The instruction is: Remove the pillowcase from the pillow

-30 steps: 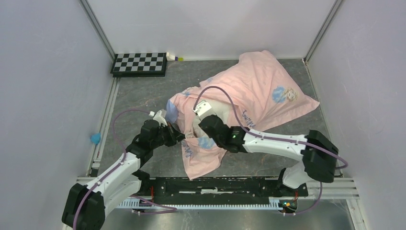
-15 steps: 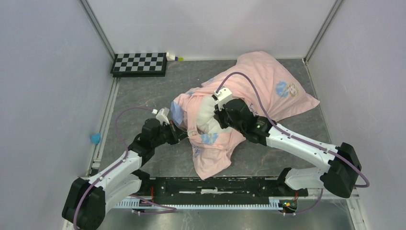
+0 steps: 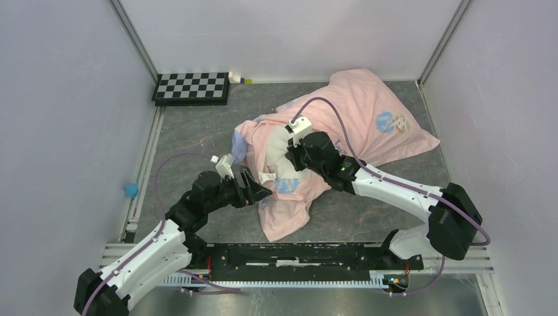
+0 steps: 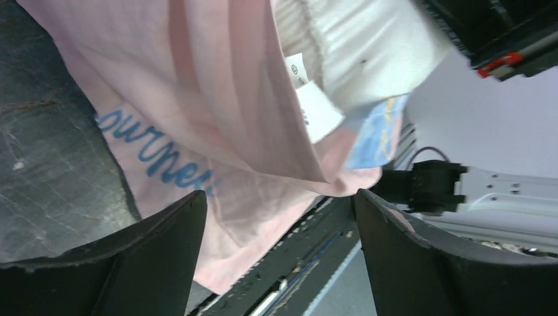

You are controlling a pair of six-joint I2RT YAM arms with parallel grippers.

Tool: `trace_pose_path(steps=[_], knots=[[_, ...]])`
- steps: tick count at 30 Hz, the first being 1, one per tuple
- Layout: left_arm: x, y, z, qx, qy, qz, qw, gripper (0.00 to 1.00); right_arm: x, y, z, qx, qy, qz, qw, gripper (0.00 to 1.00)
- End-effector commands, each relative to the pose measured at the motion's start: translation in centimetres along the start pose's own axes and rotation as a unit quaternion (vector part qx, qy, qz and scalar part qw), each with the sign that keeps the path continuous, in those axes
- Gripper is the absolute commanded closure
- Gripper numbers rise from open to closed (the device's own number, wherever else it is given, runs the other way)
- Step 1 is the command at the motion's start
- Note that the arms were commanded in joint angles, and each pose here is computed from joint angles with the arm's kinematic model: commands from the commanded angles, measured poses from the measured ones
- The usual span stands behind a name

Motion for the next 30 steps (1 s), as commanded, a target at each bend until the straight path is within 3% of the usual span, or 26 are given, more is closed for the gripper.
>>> trace_pose_path(steps=[1, 6, 10, 16, 20, 24, 27, 30], knots=[[0.3, -2.0, 0.8, -0.041, -0.018, 0.080, 0.996, 0.09, 3.6, 0.3, -0.5, 0.000, -0.084, -0.023, 0.996, 1.00], [1.5, -2.4, 1.2, -0.066, -0.071, 0.177, 0.979, 0.00, 3.5, 1.2, -0.4, 0.000, -0.100, -0.014, 0.995, 1.00], [2.5, -3.0, 0.8, -0.088, -0.095, 0.231, 0.964, 0.00, 3.5, 2.1, -0.4, 0.008, -0.109, -0.010, 0.994, 1.00], [3.6, -2.9, -1.0, -0.040, -0.098, 0.285, 0.953, 0.00, 3.7, 3.2, -0.2, 0.014, -0.118, -0.002, 0.993, 1.00], [2.6, -1.4, -3.0, 0.022, -0.070, 0.294, 0.953, 0.02, 3.8, 3.1, -0.1, 0.009, -0.118, -0.002, 0.993, 1.00], [0.2, -0.6, -4.4, 0.032, -0.035, 0.272, 0.961, 0.20, 3.9, 2.9, -0.2, -0.001, -0.118, 0.000, 0.993, 1.00], [-1.9, -1.4, -4.8, 0.001, -0.006, 0.220, 0.975, 0.52, 3.7, 2.5, -0.7, -0.017, -0.107, -0.002, 0.994, 1.00], [-4.0, -1.7, -4.6, 0.010, 0.034, 0.156, 0.987, 0.56, 3.9, 2.3, -1.1, -0.027, -0.103, -0.002, 0.994, 1.00]])
Point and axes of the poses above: each gripper's point midway between its finger pads, its own z axis back along the fingers, its own y axis along the line the jaws close on, x = y × z, the point moved 3 cm from there along z, back along the fingers, and after that the axes turned 10 degrees about z, right-handed, at the moved point
